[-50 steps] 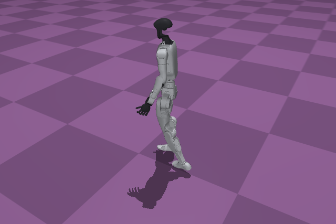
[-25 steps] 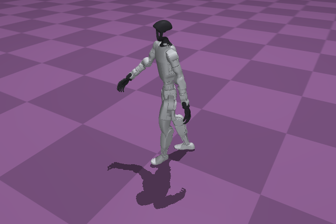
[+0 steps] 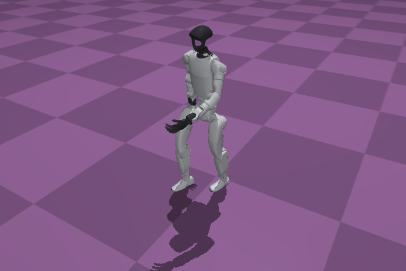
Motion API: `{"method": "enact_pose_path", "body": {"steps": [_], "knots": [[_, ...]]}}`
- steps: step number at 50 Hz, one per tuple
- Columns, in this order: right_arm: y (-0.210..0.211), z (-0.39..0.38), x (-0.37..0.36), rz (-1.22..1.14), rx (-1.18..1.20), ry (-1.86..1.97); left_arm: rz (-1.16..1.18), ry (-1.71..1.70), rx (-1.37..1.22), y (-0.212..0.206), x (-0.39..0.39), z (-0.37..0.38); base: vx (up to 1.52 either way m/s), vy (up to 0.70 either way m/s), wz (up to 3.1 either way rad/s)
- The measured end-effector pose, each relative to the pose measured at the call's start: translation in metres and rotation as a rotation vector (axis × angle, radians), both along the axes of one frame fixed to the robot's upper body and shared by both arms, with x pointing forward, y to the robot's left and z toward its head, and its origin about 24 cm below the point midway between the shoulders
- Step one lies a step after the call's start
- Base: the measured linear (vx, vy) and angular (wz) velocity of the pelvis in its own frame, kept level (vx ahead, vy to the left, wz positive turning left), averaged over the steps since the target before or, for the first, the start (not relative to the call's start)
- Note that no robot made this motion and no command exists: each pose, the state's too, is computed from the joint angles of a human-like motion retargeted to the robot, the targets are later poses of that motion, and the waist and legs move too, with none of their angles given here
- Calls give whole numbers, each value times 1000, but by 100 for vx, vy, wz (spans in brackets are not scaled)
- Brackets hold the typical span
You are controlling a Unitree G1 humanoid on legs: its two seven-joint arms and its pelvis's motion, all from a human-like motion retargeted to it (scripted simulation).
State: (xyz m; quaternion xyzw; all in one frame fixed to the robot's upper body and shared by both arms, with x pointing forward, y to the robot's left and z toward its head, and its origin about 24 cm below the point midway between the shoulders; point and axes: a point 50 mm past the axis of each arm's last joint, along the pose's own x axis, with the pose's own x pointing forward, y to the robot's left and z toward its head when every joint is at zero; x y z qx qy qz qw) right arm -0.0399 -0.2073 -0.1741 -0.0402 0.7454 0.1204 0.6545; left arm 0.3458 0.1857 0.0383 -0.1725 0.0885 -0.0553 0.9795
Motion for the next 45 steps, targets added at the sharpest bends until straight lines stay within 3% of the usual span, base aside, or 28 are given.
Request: {"method": "enact_pose_path", "body": {"steps": [6,11,14,17,18,21,23,25,30,38,45], "knots": [[-20,0,50,172,-156,-61,63,25,-10,4,3,0,50,-21,45],[-36,9,111,220,-273,-220,59,320,33,13,-43,-72,55,-23,-26],[-42,19,150,203,-318,-310,14,591,193,21,-98,-129,55,-23,15],[-65,43,200,-33,-360,-476,-110,810,343,12,-140,-162,-46,-36,1323],[-59,54,228,-17,-356,-554,-22,909,331,29,-159,-170,-13,-57,731],[-54,85,283,27,-394,-721,72,1152,334,49,-229,-194,20,-62,57],[-54,106,309,46,-423,-815,94,1279,327,51,-274,-204,39,-59,-404],[-49,104,309,181,-447,-874,14,1412,336,46,-352,-211,106,-46,-1726],[-41,154,360,226,-469,-1038,375,1490,130,50,-393,-208,53,-1,-281],[-22,160,367,276,-387,-1139,288,1542,123,40,-416,-206,56,11,-24],[-14,83,291,399,-286,-857,95,1351,234,42,-342,-212,62,16,31]]}}
